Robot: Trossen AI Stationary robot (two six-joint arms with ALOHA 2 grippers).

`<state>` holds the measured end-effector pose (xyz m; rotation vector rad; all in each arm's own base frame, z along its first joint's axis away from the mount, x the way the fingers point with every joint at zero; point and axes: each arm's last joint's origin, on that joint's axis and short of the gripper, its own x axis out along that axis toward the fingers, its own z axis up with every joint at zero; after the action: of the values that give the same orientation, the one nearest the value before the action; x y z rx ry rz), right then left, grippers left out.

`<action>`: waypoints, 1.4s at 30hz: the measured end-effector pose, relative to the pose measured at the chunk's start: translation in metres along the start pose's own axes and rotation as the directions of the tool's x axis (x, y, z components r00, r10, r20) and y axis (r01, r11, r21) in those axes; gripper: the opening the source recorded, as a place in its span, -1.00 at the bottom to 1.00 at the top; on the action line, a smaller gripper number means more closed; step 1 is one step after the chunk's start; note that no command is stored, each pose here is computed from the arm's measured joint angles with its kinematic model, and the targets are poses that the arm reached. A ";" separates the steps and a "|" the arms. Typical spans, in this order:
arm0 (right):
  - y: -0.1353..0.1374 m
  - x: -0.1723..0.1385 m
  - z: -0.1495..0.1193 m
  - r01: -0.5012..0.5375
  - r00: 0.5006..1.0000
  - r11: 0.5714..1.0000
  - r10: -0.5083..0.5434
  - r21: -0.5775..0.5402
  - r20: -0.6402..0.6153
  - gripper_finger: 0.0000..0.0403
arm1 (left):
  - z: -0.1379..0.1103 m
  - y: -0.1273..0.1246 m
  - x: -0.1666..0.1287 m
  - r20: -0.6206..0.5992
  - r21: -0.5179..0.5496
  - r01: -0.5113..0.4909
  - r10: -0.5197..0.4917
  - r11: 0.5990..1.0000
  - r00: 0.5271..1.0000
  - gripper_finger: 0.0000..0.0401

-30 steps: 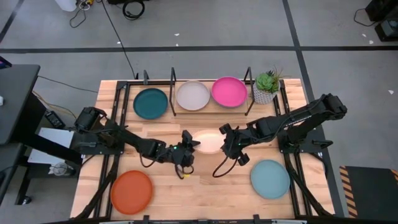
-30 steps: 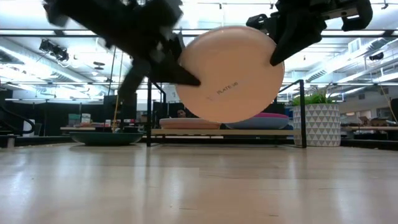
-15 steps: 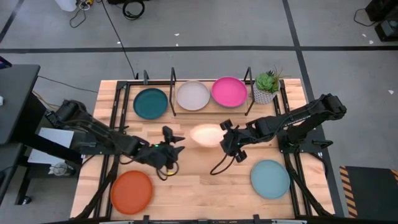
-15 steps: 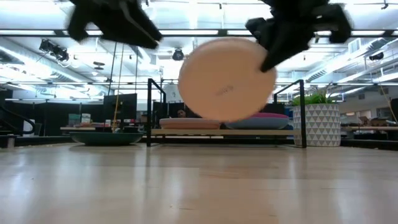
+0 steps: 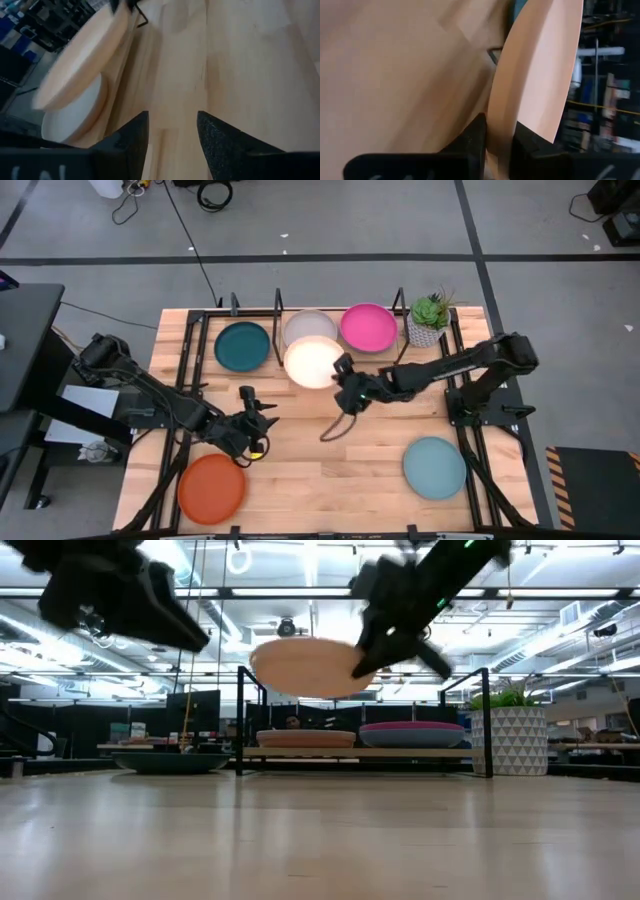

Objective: Place and stack plates onto a shelf
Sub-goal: Stack the light orange plate on top of the gray plate on the shelf

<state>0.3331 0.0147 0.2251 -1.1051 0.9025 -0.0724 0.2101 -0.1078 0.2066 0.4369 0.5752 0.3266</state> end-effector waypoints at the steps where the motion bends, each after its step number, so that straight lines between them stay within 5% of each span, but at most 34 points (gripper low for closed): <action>1: -0.002 0.008 -0.002 0.013 1.000 1.000 -0.013 -0.009 -0.016 -0.73 | -0.005 -0.002 0.001 0.004 -0.012 -0.002 0.002 1.000 1.000 -0.14; 13: -0.046 0.080 -0.029 -0.044 0.981 0.997 0.056 0.069 -0.186 -0.73 | -0.007 -0.007 -0.022 0.096 -0.164 -0.011 0.027 0.986 0.995 -0.20; 21: -0.049 0.113 -0.035 -0.074 0.962 0.997 0.081 0.036 -0.262 -0.73 | -0.006 -0.009 -0.027 0.118 -0.247 -0.047 0.078 0.968 0.990 -0.20; 36: -0.051 0.107 -0.038 -0.060 0.953 0.994 0.083 0.089 -0.291 -0.43 | -0.007 -0.009 -0.026 0.115 -0.263 -0.046 0.079 0.964 0.990 -0.20; 42: -0.060 0.081 -0.024 -0.055 0.979 0.983 0.087 0.173 -0.184 -0.36 | -0.006 -0.009 -0.026 0.117 -0.272 -0.044 0.079 0.961 0.990 -0.20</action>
<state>0.3921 -0.0697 0.2212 -0.9191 1.0875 -0.1942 0.1877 -0.1240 0.2093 0.2110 0.3858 0.4275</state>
